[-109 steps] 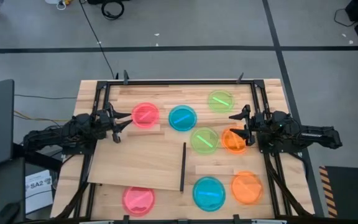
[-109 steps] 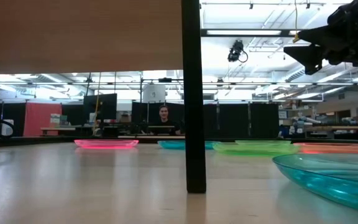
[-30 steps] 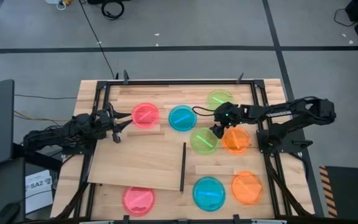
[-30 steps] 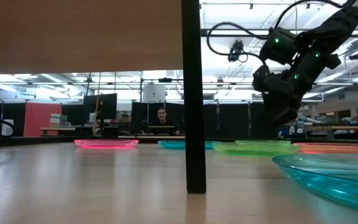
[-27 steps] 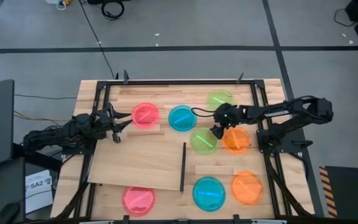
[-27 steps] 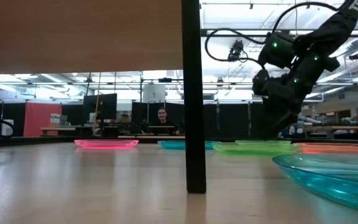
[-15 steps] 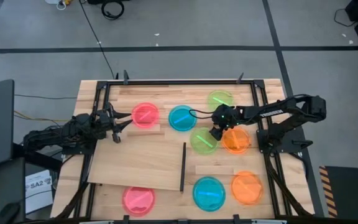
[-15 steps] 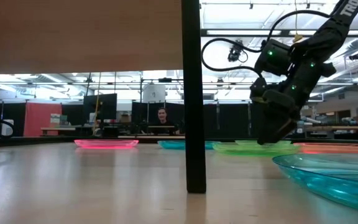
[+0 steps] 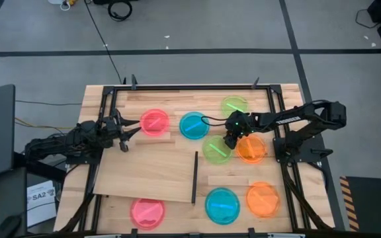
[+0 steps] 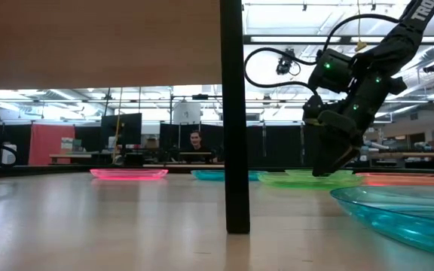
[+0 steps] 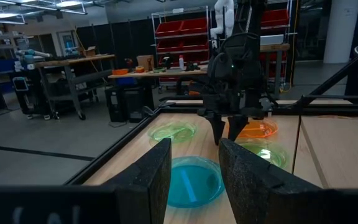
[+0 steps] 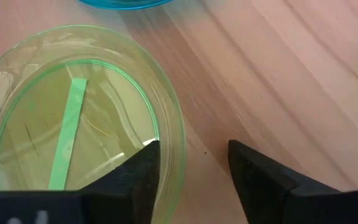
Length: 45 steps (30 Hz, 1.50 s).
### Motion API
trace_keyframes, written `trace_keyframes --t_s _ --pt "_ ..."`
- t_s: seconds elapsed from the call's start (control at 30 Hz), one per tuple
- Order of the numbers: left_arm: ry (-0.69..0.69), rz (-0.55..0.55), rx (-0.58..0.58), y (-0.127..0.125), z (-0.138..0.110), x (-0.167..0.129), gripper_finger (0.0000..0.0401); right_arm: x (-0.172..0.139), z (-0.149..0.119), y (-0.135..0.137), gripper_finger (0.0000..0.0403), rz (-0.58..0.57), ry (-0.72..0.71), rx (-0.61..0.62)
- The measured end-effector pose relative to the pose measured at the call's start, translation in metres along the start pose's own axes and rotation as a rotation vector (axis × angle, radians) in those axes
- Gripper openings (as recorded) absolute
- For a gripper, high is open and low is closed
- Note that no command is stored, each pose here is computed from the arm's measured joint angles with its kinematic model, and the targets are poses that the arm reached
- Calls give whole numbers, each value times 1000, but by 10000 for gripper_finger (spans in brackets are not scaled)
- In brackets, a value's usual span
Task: Place and stack plates onto a shelf
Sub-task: Put the bottom green plate on the shelf
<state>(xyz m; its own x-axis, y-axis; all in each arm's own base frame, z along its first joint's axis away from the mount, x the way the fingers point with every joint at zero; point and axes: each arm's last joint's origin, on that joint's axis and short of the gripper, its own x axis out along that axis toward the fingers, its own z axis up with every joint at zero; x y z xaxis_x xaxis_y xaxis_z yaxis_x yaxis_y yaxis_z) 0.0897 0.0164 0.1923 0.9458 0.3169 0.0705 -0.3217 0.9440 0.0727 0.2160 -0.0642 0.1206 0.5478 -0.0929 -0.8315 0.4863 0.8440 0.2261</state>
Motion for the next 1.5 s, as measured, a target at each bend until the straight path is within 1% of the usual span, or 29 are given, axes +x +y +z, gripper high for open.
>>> trace_keyframes --t_s 0.17,0.37,0.93,1.33,1.5 --pt "0 0 0 0 0 0 142 0 0 0 147 12 2 0" --pt "0 0 0 0 0 0 142 0 -1 1 119 51 17 1" --pt "0 0 0 0 0 0 142 0 -1 1 72 51 21 1" --pt "0 0 0 0 0 0 142 0 -1 1 66 48 19 1" --pt "1 0 0 0 0 0 142 0 -1 1 44 30 14 2"
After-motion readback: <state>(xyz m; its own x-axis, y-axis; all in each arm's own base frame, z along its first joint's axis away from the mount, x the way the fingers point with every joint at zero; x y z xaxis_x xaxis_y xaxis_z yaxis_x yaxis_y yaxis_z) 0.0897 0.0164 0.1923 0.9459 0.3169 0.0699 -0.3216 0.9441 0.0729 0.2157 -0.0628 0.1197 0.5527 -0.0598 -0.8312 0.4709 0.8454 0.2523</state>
